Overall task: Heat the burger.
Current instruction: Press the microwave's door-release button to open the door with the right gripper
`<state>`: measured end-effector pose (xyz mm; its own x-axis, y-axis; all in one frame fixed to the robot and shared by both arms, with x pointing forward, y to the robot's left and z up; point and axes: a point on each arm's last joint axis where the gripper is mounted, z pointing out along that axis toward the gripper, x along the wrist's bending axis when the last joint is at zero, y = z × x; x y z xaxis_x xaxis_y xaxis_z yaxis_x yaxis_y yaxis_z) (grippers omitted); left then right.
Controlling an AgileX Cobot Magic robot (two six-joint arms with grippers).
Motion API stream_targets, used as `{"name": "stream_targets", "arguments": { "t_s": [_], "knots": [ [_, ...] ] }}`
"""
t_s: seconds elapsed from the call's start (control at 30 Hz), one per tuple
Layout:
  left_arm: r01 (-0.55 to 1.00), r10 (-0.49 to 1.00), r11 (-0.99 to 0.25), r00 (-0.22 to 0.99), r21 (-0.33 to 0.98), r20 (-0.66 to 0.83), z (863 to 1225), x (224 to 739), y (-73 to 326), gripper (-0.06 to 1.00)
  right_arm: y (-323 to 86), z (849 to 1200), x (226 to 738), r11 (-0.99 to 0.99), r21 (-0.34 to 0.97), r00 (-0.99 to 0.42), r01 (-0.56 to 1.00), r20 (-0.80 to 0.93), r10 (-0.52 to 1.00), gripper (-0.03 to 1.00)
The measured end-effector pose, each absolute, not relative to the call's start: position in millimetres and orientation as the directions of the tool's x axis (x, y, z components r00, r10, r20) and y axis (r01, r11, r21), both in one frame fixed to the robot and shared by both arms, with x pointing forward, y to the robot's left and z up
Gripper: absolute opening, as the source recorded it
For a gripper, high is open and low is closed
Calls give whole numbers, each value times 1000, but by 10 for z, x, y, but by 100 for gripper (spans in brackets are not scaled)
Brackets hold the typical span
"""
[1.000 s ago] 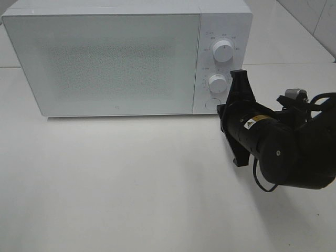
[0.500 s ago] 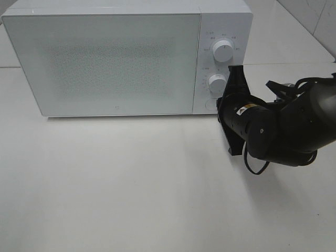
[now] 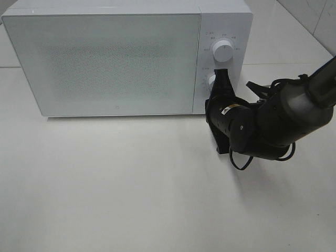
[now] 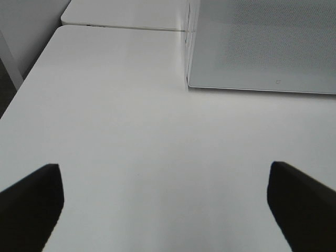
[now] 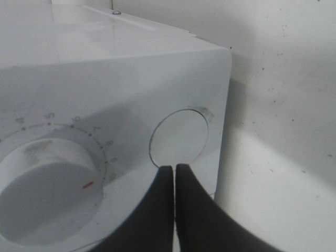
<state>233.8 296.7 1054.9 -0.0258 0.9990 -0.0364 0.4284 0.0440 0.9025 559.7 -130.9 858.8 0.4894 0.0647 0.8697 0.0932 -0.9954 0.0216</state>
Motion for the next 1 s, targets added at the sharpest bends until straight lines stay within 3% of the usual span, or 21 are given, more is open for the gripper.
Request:
{"name": "stream_targets", "arguments": {
  "t_s": [1.0],
  "knots": [
    [428, 999, 44, -26, 903, -36, 10549, 2338, 2967, 97, -1333, 8505, 5765, -999, 42, 464, 34, 884, 53, 1]
  ]
}}
